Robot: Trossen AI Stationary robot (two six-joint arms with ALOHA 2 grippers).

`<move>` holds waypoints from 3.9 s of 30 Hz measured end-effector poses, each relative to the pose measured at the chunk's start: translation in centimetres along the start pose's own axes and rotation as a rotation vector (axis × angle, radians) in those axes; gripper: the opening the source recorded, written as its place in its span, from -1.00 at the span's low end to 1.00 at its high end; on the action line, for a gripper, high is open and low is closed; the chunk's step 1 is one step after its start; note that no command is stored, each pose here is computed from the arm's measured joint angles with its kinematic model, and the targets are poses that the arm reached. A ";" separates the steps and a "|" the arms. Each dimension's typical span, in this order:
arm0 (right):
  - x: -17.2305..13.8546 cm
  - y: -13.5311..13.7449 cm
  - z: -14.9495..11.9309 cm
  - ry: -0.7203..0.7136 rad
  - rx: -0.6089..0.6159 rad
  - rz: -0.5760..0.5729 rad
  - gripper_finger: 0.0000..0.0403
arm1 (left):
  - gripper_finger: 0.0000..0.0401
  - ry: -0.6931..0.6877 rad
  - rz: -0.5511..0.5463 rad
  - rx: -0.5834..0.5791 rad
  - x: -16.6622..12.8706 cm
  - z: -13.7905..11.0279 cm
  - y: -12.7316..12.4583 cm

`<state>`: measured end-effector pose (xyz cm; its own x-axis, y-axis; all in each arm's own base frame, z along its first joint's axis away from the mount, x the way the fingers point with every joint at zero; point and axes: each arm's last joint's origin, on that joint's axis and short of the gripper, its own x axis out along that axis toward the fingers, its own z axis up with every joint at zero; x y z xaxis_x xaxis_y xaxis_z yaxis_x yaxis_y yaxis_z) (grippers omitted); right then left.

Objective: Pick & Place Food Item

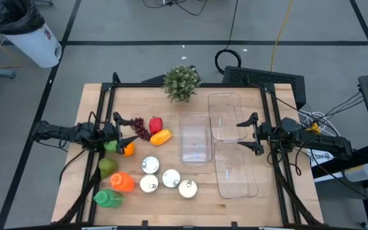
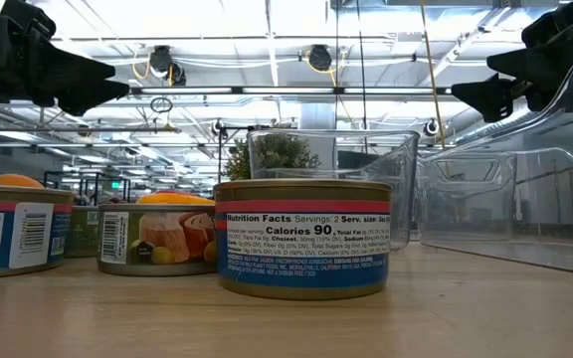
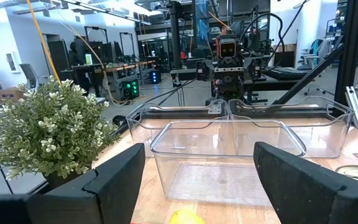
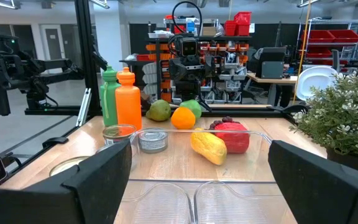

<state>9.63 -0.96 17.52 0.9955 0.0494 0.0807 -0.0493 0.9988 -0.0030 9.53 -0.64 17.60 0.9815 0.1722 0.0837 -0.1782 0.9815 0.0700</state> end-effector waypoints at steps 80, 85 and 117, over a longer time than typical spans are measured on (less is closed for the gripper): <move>0.0 0.0 0.0 0.000 0.000 0.000 0.78 | 0.75 0.928 0.701 -0.597 16.7 2.5 0.6; 0.0 0.0 0.0 0.000 0.000 0.000 0.78 | 0.82 0.983 0.811 -0.652 18.0 0.1 1.7; 0.0 0.0 0.0 0.001 0.000 0.000 0.78 | 0.69 1.114 0.870 -0.505 18.2 -3.6 2.1</move>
<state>9.63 -0.96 17.51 0.9956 0.0490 0.0802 -0.0490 0.9988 -0.0029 27.30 4.89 15.65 0.1748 0.4466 -0.8775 -0.9038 0.4263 0.0369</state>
